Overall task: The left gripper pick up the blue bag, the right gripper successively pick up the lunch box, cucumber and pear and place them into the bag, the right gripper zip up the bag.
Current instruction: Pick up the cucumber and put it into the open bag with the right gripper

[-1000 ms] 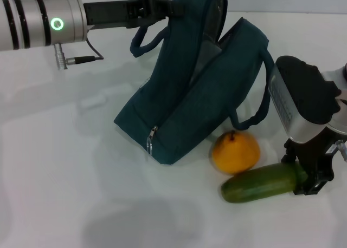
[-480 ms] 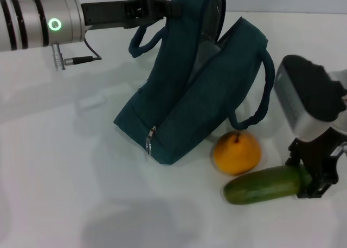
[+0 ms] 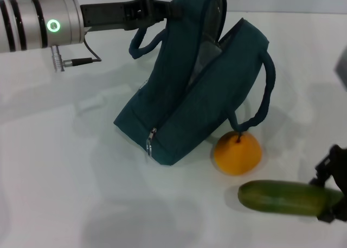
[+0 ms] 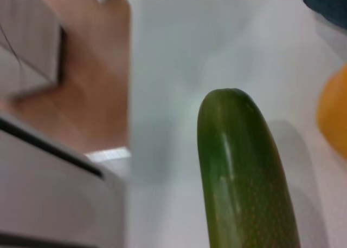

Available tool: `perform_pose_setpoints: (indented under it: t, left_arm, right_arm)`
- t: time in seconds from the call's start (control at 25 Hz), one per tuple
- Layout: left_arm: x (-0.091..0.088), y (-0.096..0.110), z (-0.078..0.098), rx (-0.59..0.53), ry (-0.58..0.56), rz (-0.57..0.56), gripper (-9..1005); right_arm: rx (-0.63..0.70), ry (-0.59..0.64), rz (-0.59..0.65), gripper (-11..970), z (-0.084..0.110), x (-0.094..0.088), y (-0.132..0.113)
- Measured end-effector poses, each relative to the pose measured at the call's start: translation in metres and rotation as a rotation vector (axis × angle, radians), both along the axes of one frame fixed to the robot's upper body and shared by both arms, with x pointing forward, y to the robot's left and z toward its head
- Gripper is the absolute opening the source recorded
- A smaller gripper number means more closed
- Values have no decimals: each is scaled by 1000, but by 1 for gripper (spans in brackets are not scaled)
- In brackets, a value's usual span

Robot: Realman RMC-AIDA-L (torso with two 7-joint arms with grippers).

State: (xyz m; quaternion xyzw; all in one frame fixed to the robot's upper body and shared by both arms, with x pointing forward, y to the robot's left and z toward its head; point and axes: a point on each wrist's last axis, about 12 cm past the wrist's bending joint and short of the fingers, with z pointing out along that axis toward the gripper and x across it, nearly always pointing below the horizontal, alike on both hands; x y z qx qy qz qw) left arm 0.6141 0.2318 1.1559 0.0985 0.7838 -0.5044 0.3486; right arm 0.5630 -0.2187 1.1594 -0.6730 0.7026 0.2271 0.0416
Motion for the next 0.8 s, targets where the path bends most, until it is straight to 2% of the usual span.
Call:
perform_pose_setpoints:
  t: [0.16,0.32,0.4,0.44,0.48,0.52,0.56,0.68,0.8]
  left_arm:
    - [-2,-3,3,-24,-2,-26,59]
    - [-6,-6,6,-58,1,-61,59]
    - [-8,-7,7,-70,13,-77,59]
    - [-9,-8,7,-78,19,-89,59]
    - [-9,-8,7,-78,19,-89,59]
    - [-10,-8,7,-81,25,-93,59]
    - [-11,-8,7,-83,29,-95,59]
    - [-12,-8,6,-90,42,-108,59]
    - [-14,-9,6,-93,48,-120,59]
  right_arm:
    - [177,83,-38,653,-2,-11,-22]
    - [456,73,-71,655,1,-22,-45]
    - [615,16,-93,657,2,-28,-57]
    - [755,-56,-117,657,1,-35,-65]
    - [755,-56,-117,658,1,-35,-65]
    - [890,-149,-132,659,-1,-42,-68]
    - [890,-149,-132,659,-1,-42,-68]
    - [1079,-304,-131,661,-7,-51,-65]
    - [1224,-404,-118,663,-17,-54,-53]
